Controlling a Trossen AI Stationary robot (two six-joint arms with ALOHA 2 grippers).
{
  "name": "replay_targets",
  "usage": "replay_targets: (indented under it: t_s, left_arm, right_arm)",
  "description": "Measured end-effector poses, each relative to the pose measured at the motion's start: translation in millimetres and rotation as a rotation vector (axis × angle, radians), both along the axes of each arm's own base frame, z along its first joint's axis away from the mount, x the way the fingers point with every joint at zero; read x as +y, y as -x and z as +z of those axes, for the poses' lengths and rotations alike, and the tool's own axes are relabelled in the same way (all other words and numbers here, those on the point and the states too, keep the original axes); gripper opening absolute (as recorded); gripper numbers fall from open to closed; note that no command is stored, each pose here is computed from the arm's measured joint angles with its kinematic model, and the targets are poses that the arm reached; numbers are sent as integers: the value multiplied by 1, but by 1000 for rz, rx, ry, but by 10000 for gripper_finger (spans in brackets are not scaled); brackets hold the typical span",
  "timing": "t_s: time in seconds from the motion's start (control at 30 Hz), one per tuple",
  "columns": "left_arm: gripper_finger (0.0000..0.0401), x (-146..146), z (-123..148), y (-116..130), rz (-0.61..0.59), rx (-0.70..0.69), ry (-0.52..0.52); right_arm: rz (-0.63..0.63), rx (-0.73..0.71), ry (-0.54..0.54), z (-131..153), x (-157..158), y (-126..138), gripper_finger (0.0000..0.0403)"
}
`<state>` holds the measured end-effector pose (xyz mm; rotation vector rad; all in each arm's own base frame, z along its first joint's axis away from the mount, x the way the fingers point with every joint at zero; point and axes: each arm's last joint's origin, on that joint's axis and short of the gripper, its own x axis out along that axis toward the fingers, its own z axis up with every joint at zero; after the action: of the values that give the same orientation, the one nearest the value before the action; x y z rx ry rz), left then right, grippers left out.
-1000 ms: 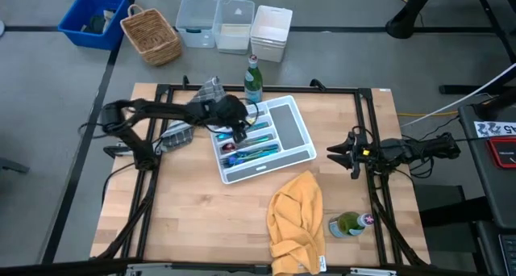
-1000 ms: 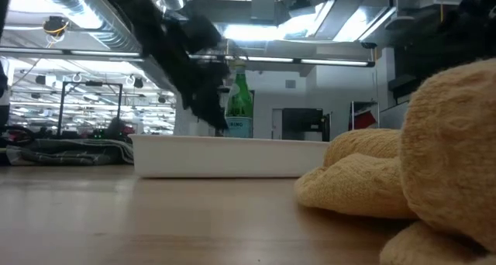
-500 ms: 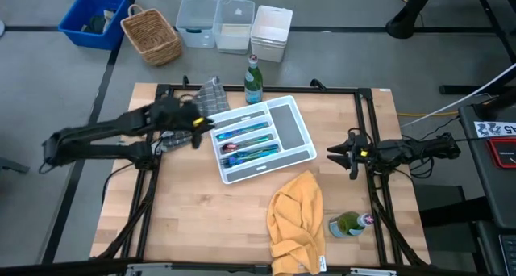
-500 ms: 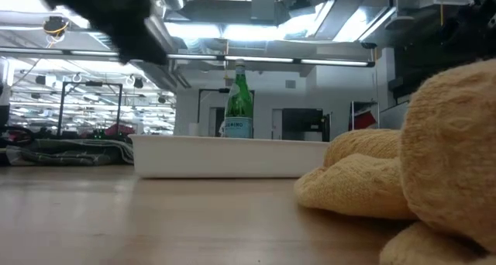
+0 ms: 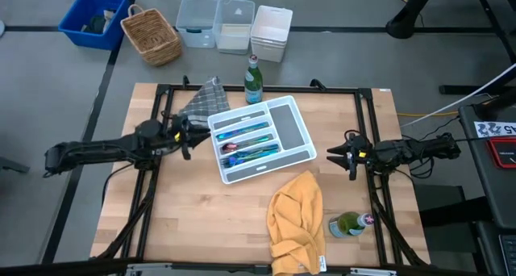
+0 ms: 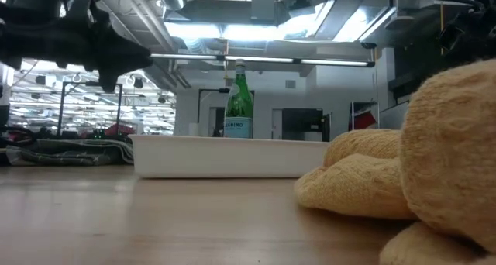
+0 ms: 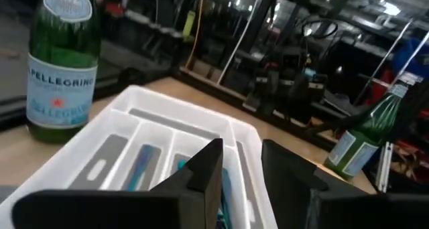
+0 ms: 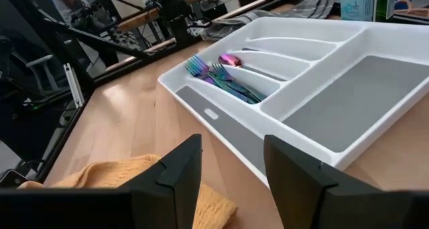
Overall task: Sort silverware
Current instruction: Return to Home Position
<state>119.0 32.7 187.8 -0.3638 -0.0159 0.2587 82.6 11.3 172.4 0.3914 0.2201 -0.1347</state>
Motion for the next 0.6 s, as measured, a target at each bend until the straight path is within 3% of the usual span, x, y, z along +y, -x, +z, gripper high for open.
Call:
replay_targets:
  t_s: [0.13,0.43,0.6]
  left_arm:
    - [94,0,-12,1,0,-25,-68]
    - [95,-3,-7,9,0,-109,-195]
    - [95,-4,-11,15,-2,-71,-212]
  right_arm:
    - [0,2,0,0,0,0,163]
    - [2,3,0,0,0,0,163]
    - [2,3,0,0,0,0,163]
